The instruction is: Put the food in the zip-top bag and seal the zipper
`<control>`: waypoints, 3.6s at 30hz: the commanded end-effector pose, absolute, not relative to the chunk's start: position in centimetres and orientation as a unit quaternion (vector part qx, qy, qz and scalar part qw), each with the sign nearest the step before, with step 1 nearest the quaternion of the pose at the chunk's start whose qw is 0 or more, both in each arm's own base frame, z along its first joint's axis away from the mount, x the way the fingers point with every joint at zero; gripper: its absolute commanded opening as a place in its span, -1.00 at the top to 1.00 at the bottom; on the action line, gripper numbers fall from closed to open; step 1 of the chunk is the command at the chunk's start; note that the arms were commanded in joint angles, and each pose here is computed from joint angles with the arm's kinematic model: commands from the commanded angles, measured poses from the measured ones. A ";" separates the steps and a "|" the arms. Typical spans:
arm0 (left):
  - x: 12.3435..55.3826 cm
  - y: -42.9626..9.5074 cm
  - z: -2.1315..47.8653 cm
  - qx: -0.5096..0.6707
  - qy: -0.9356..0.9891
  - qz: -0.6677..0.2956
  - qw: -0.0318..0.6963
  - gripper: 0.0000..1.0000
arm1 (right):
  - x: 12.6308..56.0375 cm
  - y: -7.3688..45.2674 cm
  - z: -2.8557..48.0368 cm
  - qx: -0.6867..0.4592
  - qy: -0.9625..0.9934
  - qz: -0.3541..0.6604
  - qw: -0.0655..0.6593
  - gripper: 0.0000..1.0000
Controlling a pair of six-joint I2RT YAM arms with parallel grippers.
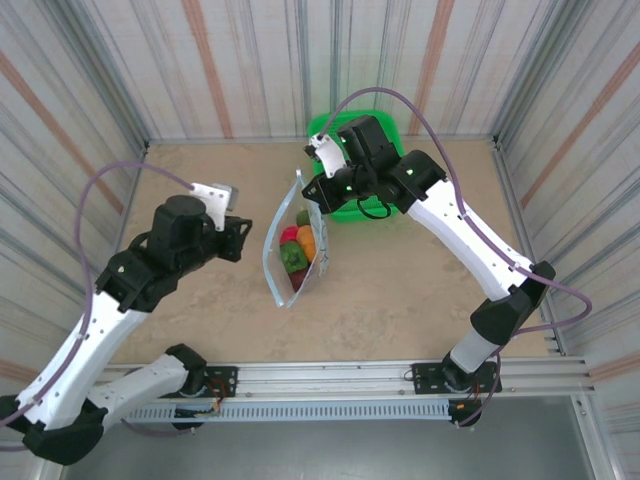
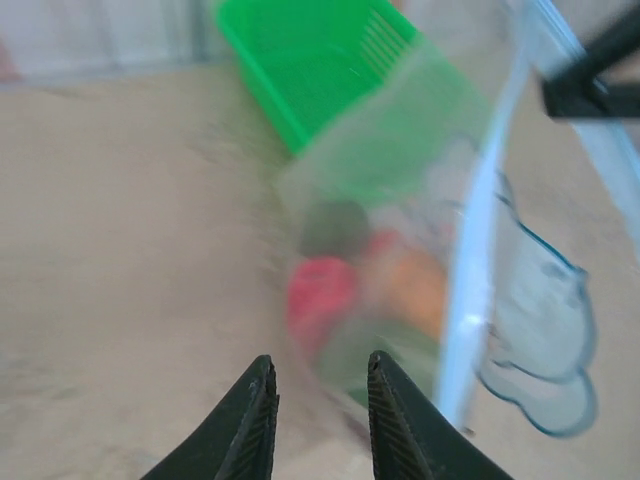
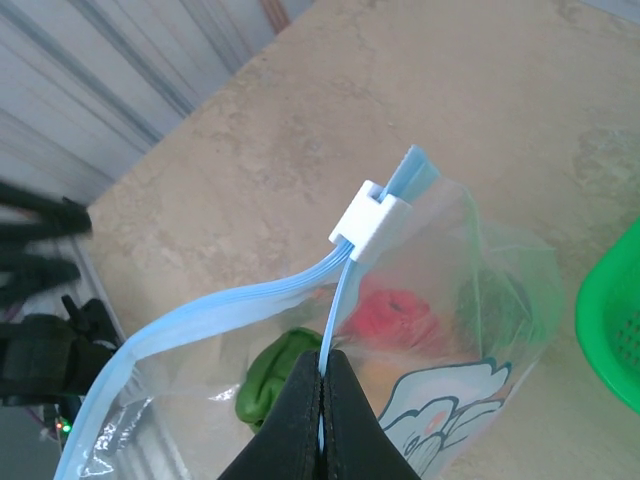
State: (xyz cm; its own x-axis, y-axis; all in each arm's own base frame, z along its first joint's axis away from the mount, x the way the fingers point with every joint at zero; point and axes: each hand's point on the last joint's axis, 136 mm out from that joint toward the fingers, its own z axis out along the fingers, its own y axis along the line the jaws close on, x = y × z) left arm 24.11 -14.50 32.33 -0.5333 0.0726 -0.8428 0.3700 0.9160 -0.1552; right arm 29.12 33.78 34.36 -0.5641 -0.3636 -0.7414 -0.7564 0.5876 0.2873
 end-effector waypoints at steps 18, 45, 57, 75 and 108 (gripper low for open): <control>24.1 -22.5 35.8 0.314 0.726 -0.293 0.536 0.07 | 27.0 36.8 38.6 -0.560 0.643 0.343 0.395 1.00; 21.4 -22.4 33.4 0.429 0.646 -0.235 0.586 -0.05 | 19.0 34.4 34.4 -0.687 0.444 0.442 0.369 1.00; 22.5 -22.7 33.1 0.441 0.631 -0.231 0.595 -0.12 | 18.6 33.9 34.1 -0.683 0.446 0.449 0.364 1.00; 23.6 -24.6 33.5 0.460 0.578 -0.371 0.563 1.00 | 19.9 32.9 33.6 -0.663 0.459 0.455 0.378 1.00; 27.4 -26.3 31.2 0.486 0.564 -0.429 0.512 -0.44 | 23.9 31.7 31.8 -0.619 0.506 0.465 0.380 1.00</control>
